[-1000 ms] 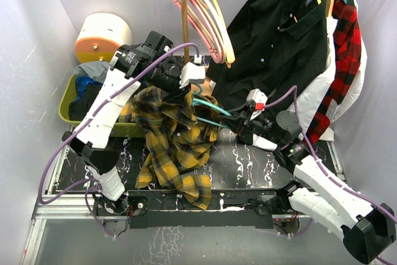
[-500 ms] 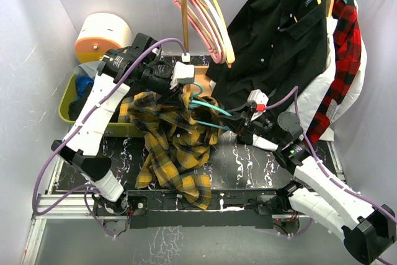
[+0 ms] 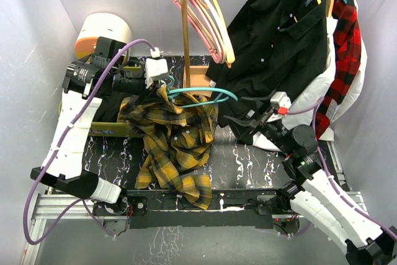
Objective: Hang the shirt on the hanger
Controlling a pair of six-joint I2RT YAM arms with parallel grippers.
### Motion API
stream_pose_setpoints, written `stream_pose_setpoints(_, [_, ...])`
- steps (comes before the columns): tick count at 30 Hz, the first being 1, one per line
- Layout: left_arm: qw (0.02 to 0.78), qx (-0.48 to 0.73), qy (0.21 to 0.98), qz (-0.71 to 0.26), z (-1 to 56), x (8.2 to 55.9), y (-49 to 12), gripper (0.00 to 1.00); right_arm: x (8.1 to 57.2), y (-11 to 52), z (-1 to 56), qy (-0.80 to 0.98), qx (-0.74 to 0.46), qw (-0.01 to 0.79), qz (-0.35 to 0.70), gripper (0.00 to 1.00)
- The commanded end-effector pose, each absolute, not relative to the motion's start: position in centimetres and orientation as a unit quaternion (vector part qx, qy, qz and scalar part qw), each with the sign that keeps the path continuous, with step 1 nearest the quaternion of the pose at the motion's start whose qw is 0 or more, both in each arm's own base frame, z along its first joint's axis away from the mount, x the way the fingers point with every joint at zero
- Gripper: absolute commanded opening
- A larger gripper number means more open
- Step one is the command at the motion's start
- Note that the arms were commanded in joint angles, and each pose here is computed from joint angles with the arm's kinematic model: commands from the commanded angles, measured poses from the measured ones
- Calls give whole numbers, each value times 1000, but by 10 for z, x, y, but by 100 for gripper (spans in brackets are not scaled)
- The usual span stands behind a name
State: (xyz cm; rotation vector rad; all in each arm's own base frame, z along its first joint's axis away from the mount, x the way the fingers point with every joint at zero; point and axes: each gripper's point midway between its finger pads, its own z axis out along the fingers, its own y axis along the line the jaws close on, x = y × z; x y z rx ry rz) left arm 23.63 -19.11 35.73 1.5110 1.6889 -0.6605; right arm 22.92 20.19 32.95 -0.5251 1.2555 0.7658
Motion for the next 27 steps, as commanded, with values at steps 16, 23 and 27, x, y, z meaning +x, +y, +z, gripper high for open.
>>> stream_pose_setpoints(16, [409,555,667,-283,374,231,-182,0,236,257,277,592,-195,631,462,82])
stream_pose_setpoints(23, [407,555,669,-280,371,234,-181,0,241,273,269,596,-204,616,473,62])
stream_pose_setpoints(27, [408,552,672,-278,370,237,-181,0,242,278,257,610,-203,603,472,28])
